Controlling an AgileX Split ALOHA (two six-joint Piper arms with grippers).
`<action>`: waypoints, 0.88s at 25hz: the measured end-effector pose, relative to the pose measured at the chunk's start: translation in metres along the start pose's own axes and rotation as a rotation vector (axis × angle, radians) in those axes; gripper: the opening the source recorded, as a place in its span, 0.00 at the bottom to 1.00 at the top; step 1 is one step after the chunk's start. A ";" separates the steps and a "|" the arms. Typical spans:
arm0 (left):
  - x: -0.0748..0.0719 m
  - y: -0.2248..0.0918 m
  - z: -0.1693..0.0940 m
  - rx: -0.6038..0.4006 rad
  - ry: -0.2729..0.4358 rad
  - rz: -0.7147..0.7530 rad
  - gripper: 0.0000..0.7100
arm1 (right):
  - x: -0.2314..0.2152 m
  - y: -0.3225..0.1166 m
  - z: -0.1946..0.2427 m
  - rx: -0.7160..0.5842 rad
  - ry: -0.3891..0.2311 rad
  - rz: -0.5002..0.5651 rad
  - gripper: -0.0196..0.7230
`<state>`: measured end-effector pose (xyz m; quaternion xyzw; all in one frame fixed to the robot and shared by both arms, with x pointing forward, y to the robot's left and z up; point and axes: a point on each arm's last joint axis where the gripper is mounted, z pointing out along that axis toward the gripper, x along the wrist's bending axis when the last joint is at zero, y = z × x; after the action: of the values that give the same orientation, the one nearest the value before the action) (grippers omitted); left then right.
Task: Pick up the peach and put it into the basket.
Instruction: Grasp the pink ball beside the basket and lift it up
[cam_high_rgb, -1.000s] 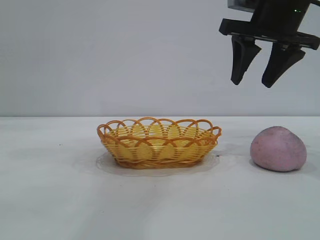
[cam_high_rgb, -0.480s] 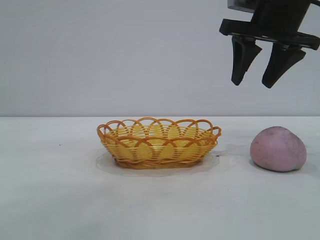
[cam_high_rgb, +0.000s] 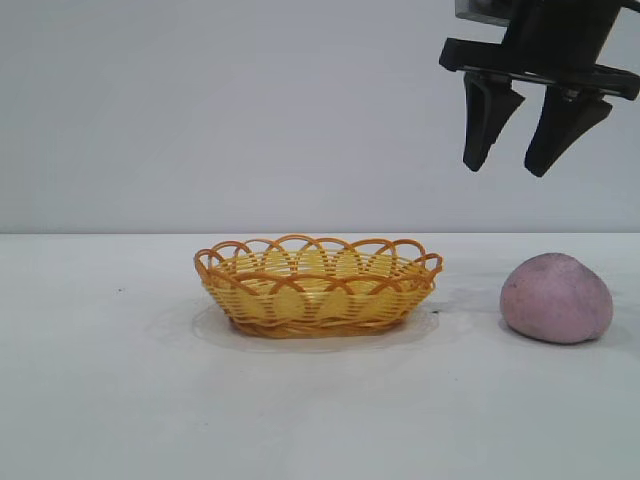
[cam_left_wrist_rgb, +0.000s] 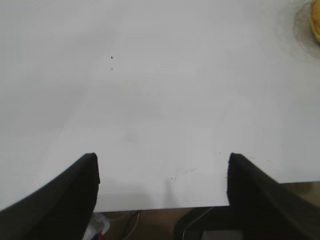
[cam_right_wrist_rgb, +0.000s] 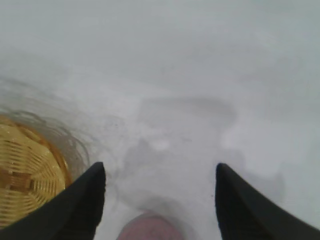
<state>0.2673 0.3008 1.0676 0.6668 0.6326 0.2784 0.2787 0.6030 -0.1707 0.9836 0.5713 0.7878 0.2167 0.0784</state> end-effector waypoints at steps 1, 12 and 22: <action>-0.001 -0.006 -0.002 -0.024 -0.009 0.003 0.73 | 0.000 0.000 0.000 0.000 -0.001 -0.002 0.58; -0.004 -0.043 -0.011 -0.223 -0.026 0.004 0.73 | -0.001 -0.003 0.000 0.034 -0.008 -0.018 0.58; -0.004 -0.043 -0.010 -0.230 -0.028 0.005 0.73 | -0.001 -0.005 0.000 0.053 -0.007 -0.020 0.58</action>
<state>0.2302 0.2989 1.0431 0.6358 0.5908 0.3404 0.3617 0.5990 -0.1726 0.9815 0.5661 0.7985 0.1929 0.0682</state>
